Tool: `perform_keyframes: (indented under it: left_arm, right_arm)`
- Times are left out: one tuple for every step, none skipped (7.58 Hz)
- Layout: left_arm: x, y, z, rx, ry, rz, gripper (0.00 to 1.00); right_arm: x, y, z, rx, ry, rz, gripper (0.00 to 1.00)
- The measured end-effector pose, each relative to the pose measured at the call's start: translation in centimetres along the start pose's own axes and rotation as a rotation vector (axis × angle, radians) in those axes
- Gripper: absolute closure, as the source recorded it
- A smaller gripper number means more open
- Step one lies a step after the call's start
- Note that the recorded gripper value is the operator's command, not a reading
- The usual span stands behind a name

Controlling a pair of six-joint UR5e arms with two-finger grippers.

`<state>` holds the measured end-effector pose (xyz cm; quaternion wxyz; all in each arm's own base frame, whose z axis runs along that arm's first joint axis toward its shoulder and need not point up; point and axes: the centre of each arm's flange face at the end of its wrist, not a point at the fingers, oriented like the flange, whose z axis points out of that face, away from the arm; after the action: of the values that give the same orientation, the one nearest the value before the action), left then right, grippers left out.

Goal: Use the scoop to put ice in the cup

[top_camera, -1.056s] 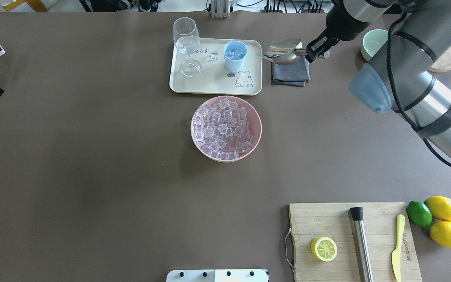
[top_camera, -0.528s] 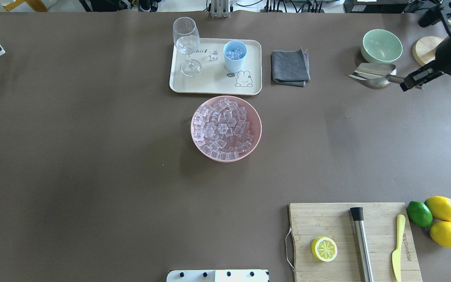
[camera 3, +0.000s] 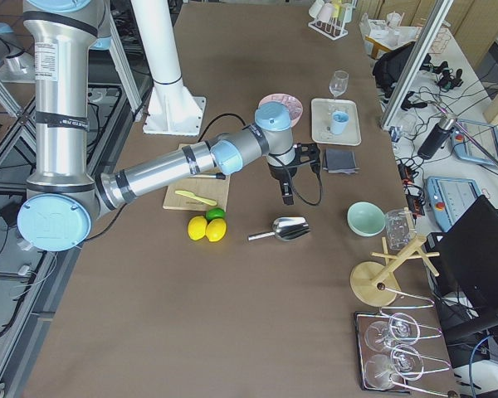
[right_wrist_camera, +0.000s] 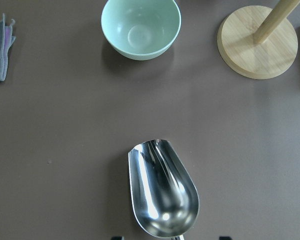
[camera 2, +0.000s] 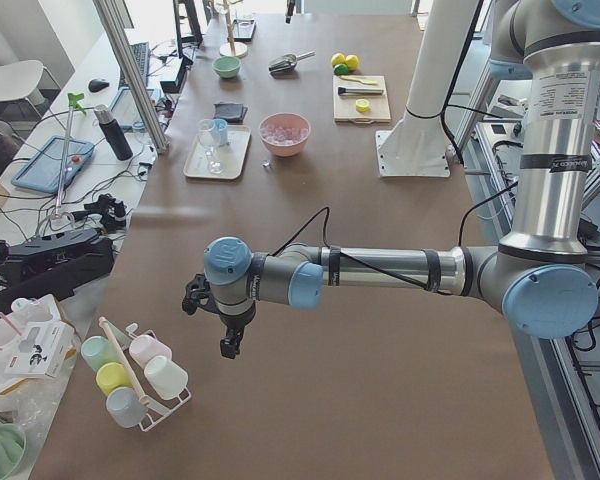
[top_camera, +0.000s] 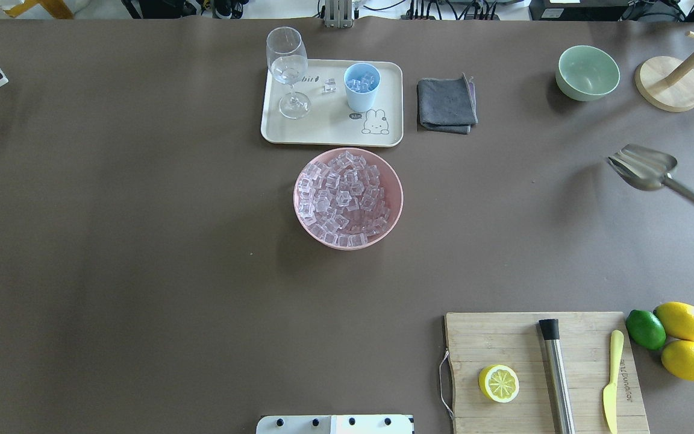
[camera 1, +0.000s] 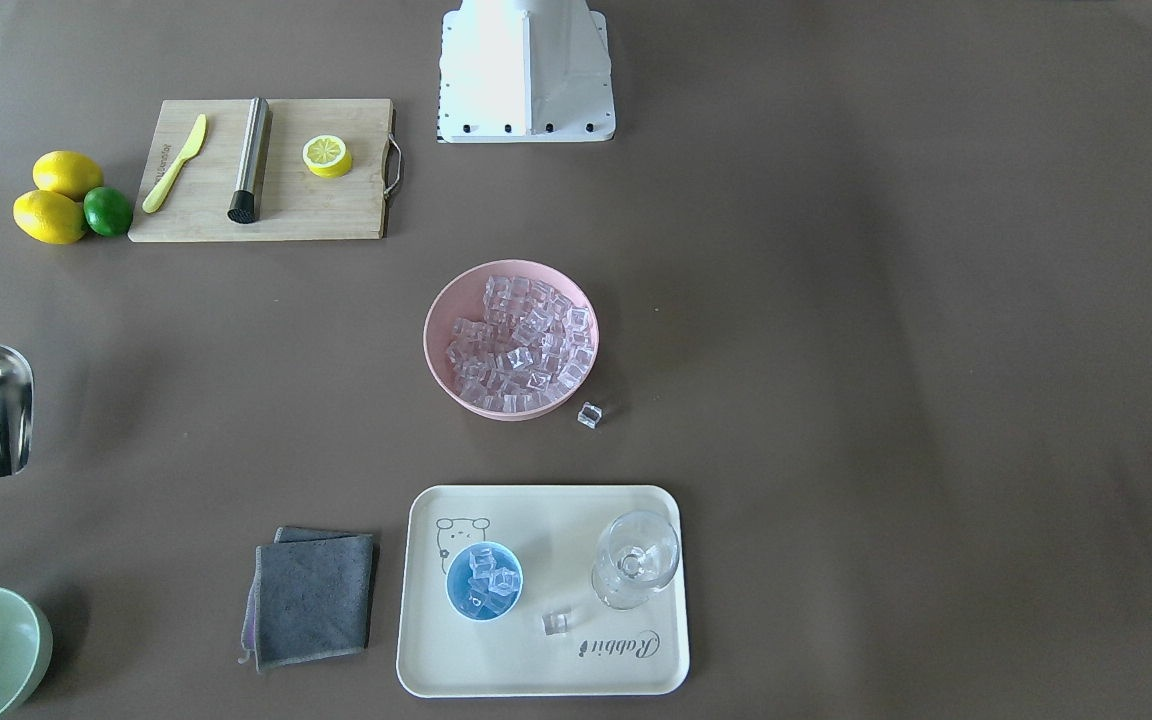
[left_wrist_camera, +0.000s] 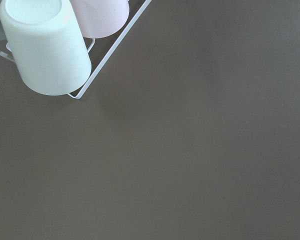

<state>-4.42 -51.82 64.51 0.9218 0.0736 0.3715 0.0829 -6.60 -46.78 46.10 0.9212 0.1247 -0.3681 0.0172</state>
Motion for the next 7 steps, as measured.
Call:
perform_keyframes:
  left_arm:
    - [0.1, 0.3, -0.3, 0.006, 0.007, 0.000, 0.01]
    - [0.1, 0.8, -0.3, 0.004, 0.012, -0.004, 0.01]
    - [-0.2, 1.7, 0.2, -0.006, 0.015, -0.014, 0.01]
    - [-0.4, 2.2, 0.2, -0.009, 0.016, -0.017, 0.01]
    - [-0.9, 2.7, -0.1, -0.001, 0.019, -0.027, 0.01]
    - [-1.4, 3.1, -0.4, 0.005, 0.033, -0.040, 0.01]
    - [-2.1, 3.7, -0.6, 0.010, 0.040, -0.055, 0.01]
  right_arm:
    - [0.2, 0.1, 0.0, 0.009, 0.003, 0.021, 0.00]
    - [1.4, 0.6, 0.1, 0.006, 0.016, 0.016, 0.00]
    - [4.1, 1.2, 0.1, 0.000, 0.038, -0.018, 0.00]
    - [7.5, 1.5, 0.0, -0.008, 0.051, -0.038, 0.00]
    - [11.0, 1.8, -0.1, -0.020, 0.043, -0.035, 0.00]
    - [14.1, 2.3, 0.0, -0.037, 0.018, -0.049, 0.00]
    - [16.6, 2.8, 0.3, -0.052, -0.010, -0.057, 0.00]
